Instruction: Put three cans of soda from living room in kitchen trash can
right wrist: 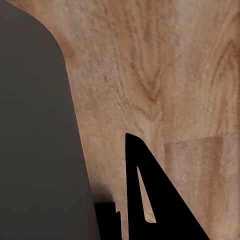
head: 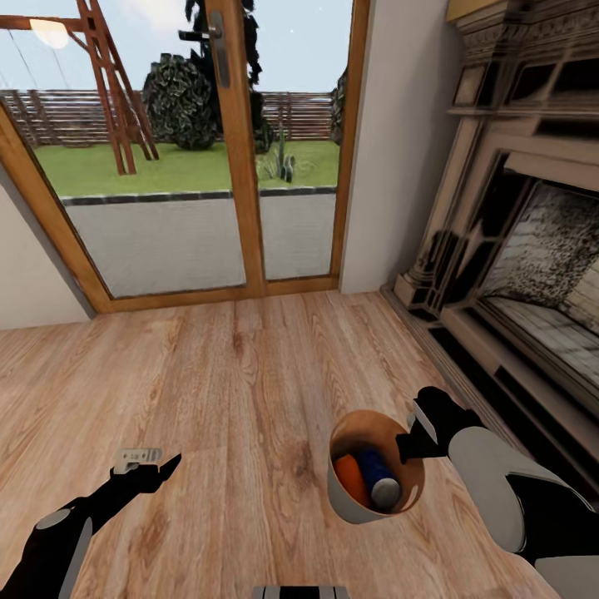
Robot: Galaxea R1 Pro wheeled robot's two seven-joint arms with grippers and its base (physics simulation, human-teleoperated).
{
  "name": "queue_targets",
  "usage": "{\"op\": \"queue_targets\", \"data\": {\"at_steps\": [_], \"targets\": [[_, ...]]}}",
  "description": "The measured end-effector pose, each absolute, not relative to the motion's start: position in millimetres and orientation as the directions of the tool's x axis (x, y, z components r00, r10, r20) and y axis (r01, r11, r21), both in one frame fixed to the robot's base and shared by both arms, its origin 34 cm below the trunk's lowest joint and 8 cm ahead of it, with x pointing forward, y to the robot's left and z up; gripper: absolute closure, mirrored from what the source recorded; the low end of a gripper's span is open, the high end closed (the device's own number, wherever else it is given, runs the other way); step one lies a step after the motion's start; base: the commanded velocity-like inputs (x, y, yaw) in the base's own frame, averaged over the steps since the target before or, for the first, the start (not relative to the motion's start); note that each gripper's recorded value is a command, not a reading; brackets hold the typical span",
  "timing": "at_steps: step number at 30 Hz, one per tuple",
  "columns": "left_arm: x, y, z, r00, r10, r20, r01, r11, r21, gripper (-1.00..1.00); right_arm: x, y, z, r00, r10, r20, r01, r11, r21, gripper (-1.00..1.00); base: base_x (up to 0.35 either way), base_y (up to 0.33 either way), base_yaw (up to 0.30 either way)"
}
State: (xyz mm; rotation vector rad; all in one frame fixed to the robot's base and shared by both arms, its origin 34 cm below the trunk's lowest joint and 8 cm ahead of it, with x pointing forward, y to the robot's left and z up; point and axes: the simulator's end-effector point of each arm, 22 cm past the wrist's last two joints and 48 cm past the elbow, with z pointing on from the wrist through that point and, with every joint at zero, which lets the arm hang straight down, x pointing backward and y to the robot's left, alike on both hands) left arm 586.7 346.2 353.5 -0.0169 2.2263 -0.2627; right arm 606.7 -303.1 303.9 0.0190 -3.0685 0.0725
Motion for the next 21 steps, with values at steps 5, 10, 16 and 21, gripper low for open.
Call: {"op": "queue_targets", "data": {"at_steps": [5, 10, 16, 21], "targets": [[587, 346, 353, -0.622, -0.106, -0.776, 0.079, 0.977, -0.197, -1.0, 609, -305, 305, -0.998, -0.009, 0.066, -0.012, 0.999, -0.05, 1.0, 0.0, 0.0, 0.0], [587, 345, 353, -0.622, -0.107, -0.775, 0.08, 0.977, -0.198, -1.0, 611, -311, 307, -0.998, -0.001, 0.06, -0.004, 0.998, -0.055, 1.0, 0.0, 0.0, 0.0], [587, 345, 353, -0.622, -0.106, -0.776, 0.08, 0.977, -0.197, -1.0, 612, -313, 308, -0.998, 0.002, 0.058, -0.002, 0.998, -0.057, 1.0, 0.0, 0.0, 0.0], [584, 345, 346, -0.633, -0.104, -0.767, 0.078, 0.977, -0.197, -1.0, 609, -312, 301, -0.998, 0.005, 0.07, 0.001, 0.999, -0.053, 1.0, 0.0, 0.0, 0.0]]}}
